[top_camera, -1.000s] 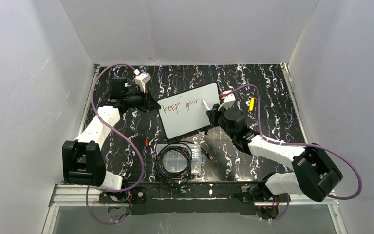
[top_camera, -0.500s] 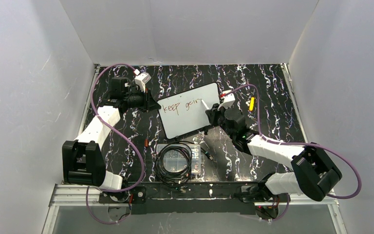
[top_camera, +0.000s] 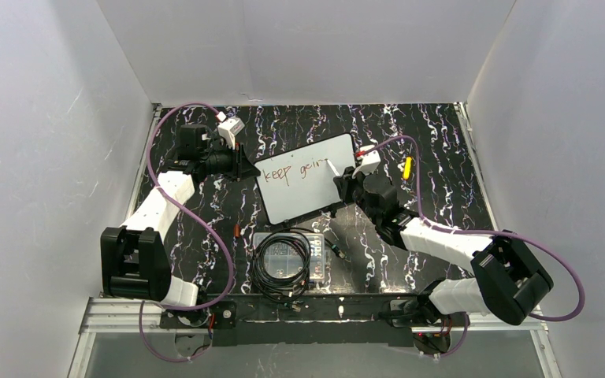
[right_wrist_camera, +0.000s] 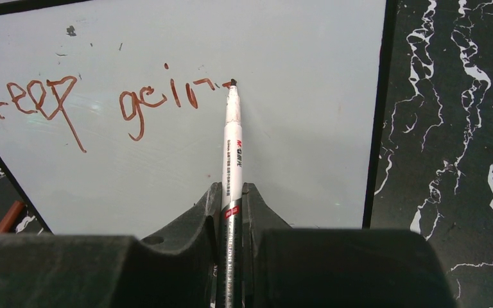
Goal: Write a sentence on the whiteboard
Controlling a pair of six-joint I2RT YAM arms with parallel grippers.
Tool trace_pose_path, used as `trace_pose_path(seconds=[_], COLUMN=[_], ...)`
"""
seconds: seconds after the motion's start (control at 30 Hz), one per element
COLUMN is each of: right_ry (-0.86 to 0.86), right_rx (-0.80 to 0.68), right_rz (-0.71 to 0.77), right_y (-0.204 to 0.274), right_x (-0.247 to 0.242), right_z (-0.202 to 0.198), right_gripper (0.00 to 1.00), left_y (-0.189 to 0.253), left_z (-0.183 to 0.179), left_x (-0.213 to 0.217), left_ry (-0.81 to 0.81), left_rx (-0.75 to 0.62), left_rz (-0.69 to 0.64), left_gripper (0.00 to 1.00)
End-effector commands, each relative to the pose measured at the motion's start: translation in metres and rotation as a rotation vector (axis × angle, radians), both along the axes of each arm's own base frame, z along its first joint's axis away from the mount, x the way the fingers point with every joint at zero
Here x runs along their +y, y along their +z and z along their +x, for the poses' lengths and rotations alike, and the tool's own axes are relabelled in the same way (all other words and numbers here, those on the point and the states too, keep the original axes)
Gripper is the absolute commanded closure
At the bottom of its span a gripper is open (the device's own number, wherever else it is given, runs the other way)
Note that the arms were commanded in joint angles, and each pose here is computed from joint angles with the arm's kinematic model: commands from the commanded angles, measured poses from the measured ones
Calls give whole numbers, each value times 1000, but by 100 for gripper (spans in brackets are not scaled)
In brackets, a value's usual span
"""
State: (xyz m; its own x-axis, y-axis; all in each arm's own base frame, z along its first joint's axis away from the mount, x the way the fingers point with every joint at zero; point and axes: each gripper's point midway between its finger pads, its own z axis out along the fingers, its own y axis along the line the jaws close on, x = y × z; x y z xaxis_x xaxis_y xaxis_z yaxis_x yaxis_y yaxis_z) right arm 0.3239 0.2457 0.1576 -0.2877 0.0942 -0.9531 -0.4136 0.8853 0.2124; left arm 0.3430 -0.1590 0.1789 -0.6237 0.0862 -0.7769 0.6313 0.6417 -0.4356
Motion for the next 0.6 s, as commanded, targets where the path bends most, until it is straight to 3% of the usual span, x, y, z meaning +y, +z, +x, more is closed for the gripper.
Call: trace_pose_path(seconds=[0.0, 0.57], right_ry=[31, 49], right_rx=[-100, 17], right_rz=[35, 26], right_y=[37, -6], right_x=[11, 6], right_z=[11, -8], right_gripper=[99, 99], left_y=[24, 25], left_z=[7, 7], left_x=[4, 4], left_ry=[7, 7], left_rx=[-89, -92], left_rz=[14, 12], left_gripper=[100, 100])
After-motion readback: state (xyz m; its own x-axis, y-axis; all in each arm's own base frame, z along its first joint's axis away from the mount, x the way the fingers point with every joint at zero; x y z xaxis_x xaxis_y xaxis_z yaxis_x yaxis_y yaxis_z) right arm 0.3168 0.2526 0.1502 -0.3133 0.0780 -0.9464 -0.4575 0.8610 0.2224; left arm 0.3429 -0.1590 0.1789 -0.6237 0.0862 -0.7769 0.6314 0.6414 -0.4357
